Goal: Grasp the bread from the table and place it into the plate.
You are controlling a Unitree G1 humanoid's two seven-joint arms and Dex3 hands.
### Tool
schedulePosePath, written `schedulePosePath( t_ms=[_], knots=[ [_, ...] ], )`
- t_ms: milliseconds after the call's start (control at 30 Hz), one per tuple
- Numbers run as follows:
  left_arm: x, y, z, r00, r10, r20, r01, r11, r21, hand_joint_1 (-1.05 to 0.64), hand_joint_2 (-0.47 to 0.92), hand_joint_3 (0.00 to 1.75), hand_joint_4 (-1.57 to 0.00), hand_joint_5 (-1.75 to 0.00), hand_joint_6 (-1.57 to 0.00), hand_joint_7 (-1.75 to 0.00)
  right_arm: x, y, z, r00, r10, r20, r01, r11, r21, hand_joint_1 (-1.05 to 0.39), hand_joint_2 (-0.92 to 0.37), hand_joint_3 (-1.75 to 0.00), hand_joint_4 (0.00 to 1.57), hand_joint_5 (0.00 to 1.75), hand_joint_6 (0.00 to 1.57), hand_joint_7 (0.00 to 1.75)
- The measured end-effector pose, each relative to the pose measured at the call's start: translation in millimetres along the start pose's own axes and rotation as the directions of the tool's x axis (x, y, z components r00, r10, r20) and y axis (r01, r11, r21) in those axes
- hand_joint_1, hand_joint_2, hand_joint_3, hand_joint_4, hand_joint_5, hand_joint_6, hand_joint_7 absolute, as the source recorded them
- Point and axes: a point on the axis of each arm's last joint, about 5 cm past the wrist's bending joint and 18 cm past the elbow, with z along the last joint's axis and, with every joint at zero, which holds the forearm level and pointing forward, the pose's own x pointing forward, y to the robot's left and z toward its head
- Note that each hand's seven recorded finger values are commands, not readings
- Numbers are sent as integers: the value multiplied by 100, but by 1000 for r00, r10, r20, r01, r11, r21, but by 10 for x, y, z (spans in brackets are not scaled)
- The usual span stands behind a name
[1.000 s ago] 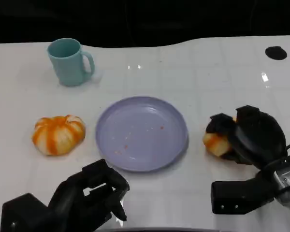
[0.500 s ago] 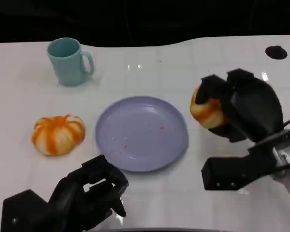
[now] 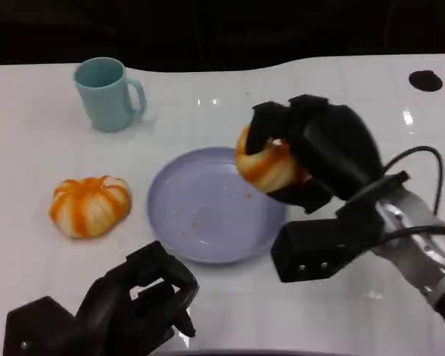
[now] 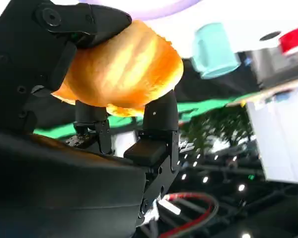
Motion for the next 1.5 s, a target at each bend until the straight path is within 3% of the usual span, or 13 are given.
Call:
schedulePosePath(
  t_ms=[267,500,600,700,733,800,933,1133,1233,1500],
  knots=[
    [-15,-39,-3,1000,-10,-1,9,1000,-8,-58,92,30,-67,-174,-60,-150,147,248,170,997,48,60,-49,998,30,-18,-29,-138,99,175,78,174],
    [-37,-43,-7,1000,-4,-5,3,1000,-24,-57,92,29,-65,-175,-60,-148,119,452,185,996,89,2,-89,994,65,-16,-36,-128,94,175,74,174],
    [-40,-47,-8,1000,-5,-10,4,1000,-25,-57,92,29,-65,-175,-59,-148,118,482,174,995,101,-15,-100,993,67,-16,-39,-123,86,175,79,145],
    [-46,-48,-5,1000,-4,-11,4,1000,-26,-56,92,29,-65,-175,-59,-148,115,490,159,993,114,-35,-112,991,73,-27,-65,-66,69,112,77,60],
    [-48,-48,-3,1000,-4,-11,4,1000,-26,-57,92,29,-65,-175,-59,-149,119,487,154,990,136,-44,-133,989,69,-34,-78,-44,56,88,71,32],
    [-49,-49,1,1000,-5,-10,4,1000,-25,-57,92,30,-65,-175,-59,-149,128,472,139,978,197,-61,-194,979,57,-48,-89,-25,29,59,52,7],
    [-51,-50,0,1000,-5,-11,5,1000,-24,-56,92,30,-65,-174,-58,-150,150,389,114,955,293,-48,-291,956,32,-67,-92,-26,3,42,27,1],
    [-48,-58,0,1000,-9,-10,8,1000,-21,-58,92,31,-66,-175,-59,-150,168,202,127,929,369,-25,-368,929,28,-78,-92,-29,0,21,16,1],
    [-44,-59,2,1000,-10,-9,9,1000,-19,-58,92,31,-66,-174,-59,-149,108,132,141,919,392,-30,-390,919,57,-79,-92,-26,0,21,16,1],
    [-31,-58,10,1000,-10,-3,10,1000,0,-59,92,32,-67,-175,-60,-150,-175,-143,99,930,368,-8,-365,924,112,-79,-92,-24,0,30,18,2]
  ],
)
